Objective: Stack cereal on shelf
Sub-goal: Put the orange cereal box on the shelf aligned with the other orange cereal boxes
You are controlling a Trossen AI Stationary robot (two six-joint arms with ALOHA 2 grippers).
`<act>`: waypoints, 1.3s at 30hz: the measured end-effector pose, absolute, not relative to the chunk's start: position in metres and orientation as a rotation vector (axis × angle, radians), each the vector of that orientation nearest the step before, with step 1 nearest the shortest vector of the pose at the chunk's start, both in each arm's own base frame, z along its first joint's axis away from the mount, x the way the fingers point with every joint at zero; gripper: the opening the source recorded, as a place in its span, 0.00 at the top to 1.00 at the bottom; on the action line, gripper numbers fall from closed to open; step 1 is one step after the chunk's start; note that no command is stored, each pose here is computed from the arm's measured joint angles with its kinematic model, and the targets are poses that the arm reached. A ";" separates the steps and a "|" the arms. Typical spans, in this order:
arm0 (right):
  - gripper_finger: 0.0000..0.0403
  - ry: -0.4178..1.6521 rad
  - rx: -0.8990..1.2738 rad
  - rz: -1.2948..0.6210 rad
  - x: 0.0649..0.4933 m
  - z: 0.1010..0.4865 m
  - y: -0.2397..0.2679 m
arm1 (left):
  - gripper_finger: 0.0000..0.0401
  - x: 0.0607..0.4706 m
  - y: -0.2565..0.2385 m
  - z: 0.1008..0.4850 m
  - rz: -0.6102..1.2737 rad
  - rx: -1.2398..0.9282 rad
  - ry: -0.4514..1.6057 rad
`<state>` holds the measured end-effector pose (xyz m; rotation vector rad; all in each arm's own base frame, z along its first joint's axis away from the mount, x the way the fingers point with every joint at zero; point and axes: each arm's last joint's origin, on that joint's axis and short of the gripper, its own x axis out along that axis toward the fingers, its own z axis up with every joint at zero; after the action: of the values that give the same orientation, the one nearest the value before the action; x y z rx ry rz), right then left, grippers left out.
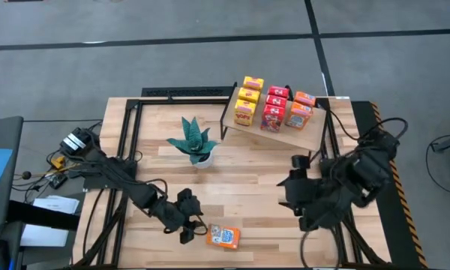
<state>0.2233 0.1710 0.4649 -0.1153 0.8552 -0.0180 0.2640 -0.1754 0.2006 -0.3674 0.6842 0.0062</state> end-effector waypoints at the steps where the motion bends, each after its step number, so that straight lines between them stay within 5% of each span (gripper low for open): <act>1: 0.39 0.836 -0.105 -0.050 0.222 0.465 0.174 | 0.59 0.264 -0.174 0.197 -0.002 -0.375 0.675; 11: 0.39 0.778 -0.099 -0.254 0.245 0.432 0.212 | 0.98 0.241 -0.165 0.157 -0.074 -0.507 0.549; 27: 0.39 0.632 -0.003 -0.480 0.267 0.375 0.269 | 1.00 0.262 -0.181 0.136 -0.089 -0.471 0.482; 39: 0.43 0.598 0.043 -0.478 0.260 0.373 0.277 | 1.00 0.271 -0.196 0.123 -0.075 -0.493 0.485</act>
<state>0.2604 0.2770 0.3734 0.0434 0.5978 -0.4782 0.2714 -0.1960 0.1230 -0.4930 0.4853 -0.0749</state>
